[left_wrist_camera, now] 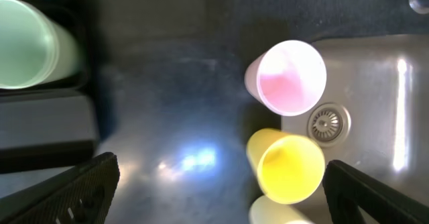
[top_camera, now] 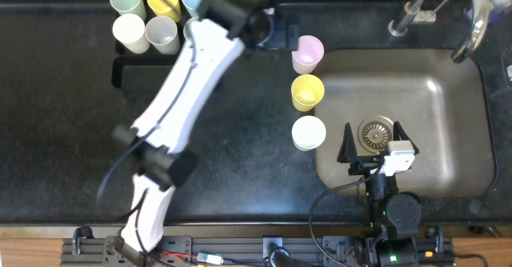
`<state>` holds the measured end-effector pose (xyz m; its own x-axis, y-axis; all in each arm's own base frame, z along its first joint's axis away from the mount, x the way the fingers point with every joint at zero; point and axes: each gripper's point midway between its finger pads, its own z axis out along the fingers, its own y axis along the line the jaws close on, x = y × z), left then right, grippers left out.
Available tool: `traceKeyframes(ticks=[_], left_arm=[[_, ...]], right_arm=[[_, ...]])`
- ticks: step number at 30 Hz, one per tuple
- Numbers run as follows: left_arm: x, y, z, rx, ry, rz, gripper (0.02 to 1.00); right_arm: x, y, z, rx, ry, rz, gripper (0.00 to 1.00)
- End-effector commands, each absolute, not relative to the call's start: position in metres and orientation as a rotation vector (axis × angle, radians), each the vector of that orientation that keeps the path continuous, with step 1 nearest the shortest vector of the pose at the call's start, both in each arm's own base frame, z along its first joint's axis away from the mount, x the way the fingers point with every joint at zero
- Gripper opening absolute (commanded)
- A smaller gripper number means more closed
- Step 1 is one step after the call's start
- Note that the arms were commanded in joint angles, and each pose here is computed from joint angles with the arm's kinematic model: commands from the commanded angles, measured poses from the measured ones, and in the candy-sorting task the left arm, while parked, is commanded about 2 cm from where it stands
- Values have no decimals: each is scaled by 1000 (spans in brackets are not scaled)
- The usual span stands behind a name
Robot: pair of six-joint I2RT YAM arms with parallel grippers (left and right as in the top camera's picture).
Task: Store Cups
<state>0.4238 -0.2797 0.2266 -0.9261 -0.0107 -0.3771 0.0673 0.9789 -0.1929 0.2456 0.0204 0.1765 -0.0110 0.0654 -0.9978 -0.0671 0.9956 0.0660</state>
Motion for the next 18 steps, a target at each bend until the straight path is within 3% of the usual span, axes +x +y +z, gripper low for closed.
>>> traceKeyframes(ticks=[1,18], left_arm=[[438,-296,214,-63,2732,-306,1000],[449,-330,118,-165,2845,-255,1000]], right_arm=[[246,20,173,1,1578,108,998],[246,20,173,1,1578,108,998]])
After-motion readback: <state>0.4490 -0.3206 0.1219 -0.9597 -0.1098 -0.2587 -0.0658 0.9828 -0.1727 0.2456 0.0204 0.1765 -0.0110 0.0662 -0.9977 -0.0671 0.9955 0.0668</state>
